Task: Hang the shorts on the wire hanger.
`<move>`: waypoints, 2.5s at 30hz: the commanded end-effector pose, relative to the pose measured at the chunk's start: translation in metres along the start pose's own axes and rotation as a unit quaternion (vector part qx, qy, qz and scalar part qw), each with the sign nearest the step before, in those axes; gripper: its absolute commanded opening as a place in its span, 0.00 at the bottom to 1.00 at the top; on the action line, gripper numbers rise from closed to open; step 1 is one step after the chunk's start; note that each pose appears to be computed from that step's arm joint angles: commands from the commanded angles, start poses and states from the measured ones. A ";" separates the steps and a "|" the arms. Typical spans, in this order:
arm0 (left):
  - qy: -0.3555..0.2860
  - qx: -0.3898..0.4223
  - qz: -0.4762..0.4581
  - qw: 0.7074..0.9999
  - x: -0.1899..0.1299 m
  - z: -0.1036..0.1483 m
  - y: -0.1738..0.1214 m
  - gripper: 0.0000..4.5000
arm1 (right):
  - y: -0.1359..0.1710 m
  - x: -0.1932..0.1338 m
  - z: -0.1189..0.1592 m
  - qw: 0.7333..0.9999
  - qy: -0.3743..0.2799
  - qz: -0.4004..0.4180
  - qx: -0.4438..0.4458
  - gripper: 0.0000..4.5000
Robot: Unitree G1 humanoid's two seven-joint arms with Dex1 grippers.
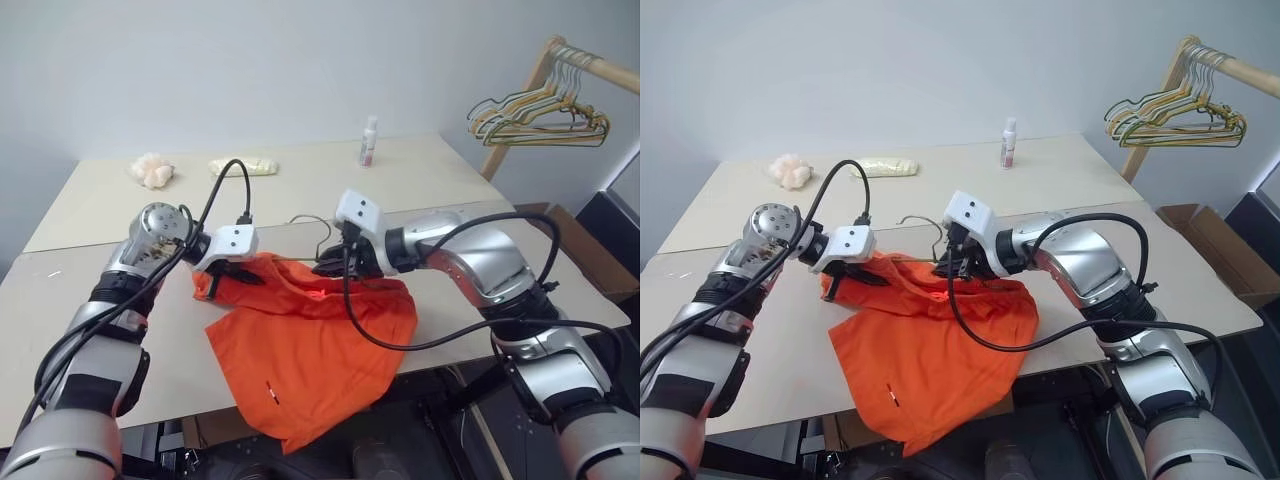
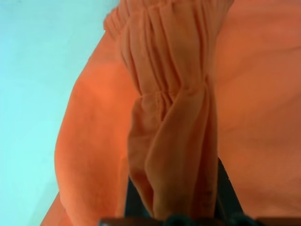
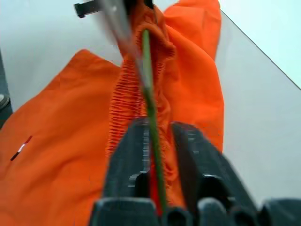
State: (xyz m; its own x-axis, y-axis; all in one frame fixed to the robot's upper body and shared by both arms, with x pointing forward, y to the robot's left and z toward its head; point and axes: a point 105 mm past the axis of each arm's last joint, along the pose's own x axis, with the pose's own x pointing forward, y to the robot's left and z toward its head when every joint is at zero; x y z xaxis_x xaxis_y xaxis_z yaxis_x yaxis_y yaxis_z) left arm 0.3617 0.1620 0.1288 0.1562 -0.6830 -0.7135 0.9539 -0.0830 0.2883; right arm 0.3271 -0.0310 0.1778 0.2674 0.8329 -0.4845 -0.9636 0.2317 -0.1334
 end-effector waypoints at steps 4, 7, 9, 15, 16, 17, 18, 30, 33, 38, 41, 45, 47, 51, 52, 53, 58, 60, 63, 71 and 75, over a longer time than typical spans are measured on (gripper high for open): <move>-0.046 0.014 0.024 0.999 -0.016 0.019 0.006 0.00 | -0.003 -0.006 0.006 0.999 -0.010 -0.002 -0.048 0.01; -0.067 0.003 0.011 0.998 -0.026 0.023 0.002 0.17 | -0.007 -0.007 0.005 0.999 -0.010 -0.006 -0.046 0.00; -0.078 -0.006 0.013 0.997 -0.034 0.025 0.002 0.31 | -0.009 -0.010 0.003 0.999 -0.009 -0.007 -0.044 0.00; -0.046 -0.027 0.035 0.998 -0.053 0.004 0.001 0.74 | -0.010 -0.019 -0.001 0.999 -0.007 -0.008 -0.041 0.00; -0.035 -0.024 0.039 0.998 -0.054 -0.002 0.000 0.82 | -0.010 -0.020 -0.001 0.999 -0.007 -0.008 -0.042 0.00; -0.021 -0.017 0.046 0.999 -0.053 -0.007 0.000 0.87 | -0.010 -0.022 -0.001 0.999 -0.008 -0.009 -0.042 0.00; -0.002 -0.014 0.055 0.998 -0.052 -0.014 0.000 0.95 | -0.010 -0.023 -0.001 0.999 -0.009 -0.010 -0.043 0.00; 0.022 -0.011 0.126 0.992 -0.040 -0.024 0.021 0.47 | -0.007 -0.031 -0.002 0.999 -0.006 -0.007 -0.047 0.00; 0.020 -0.011 0.137 0.990 -0.043 -0.021 0.025 0.25 | -0.006 -0.032 -0.004 0.999 -0.003 -0.006 -0.046 0.00; 0.020 -0.004 0.148 0.989 -0.060 -0.015 0.033 0.01 | -0.001 -0.033 -0.013 0.999 0.011 -0.001 -0.048 0.00; 0.016 -0.003 0.156 0.988 -0.072 -0.008 0.038 0.01 | 0.000 -0.032 -0.021 0.998 0.027 -0.003 -0.052 0.00; 0.011 0.002 0.151 0.988 -0.077 -0.004 0.037 0.01 | -0.003 -0.029 -0.030 0.997 0.049 -0.015 -0.057 0.00; 0.007 -0.001 0.146 0.989 -0.077 -0.005 0.036 0.01 | -0.004 -0.029 -0.031 0.997 0.051 -0.020 -0.054 0.00; 0.009 -0.003 0.139 0.990 -0.074 -0.009 0.031 0.01 | -0.005 -0.032 -0.037 0.996 0.062 -0.026 -0.051 0.00; 0.009 -0.005 0.140 0.990 -0.074 -0.010 0.031 0.01 | -0.005 -0.033 -0.039 0.997 0.063 -0.026 -0.047 0.00; 0.009 -0.005 0.140 0.990 -0.074 -0.010 0.030 0.01 | -0.005 -0.034 -0.039 0.997 0.063 -0.026 -0.044 0.00; -0.003 -0.019 0.152 0.988 -0.077 -0.012 0.030 0.01 | -0.014 -0.031 -0.033 0.998 0.019 -0.057 0.023 0.00; -0.006 -0.019 0.147 0.989 -0.075 -0.012 0.029 0.01 | -0.015 -0.024 -0.025 0.996 -0.021 -0.062 0.057 0.00; -0.009 -0.020 0.144 0.989 -0.074 -0.011 0.028 0.01 | -0.007 -0.016 -0.030 0.997 -0.018 -0.055 0.051 0.00; -0.004 -0.027 0.152 0.988 -0.082 -0.012 0.029 0.01 | 0.003 -0.013 -0.058 0.998 0.004 -0.047 0.044 0.00; 0.002 -0.030 0.158 0.987 -0.086 -0.014 0.030 0.01 | 0.000 -0.018 -0.076 0.997 0.040 -0.062 0.008 0.00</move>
State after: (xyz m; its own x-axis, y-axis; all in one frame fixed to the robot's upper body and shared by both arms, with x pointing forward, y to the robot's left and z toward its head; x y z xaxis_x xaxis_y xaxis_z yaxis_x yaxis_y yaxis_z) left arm 0.3769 0.2245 0.1683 0.3989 -0.6641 -0.6324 0.9017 0.1589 0.4020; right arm 0.3198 -0.0800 0.1130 0.3601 0.7634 -0.5363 -0.9275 0.3548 -0.1178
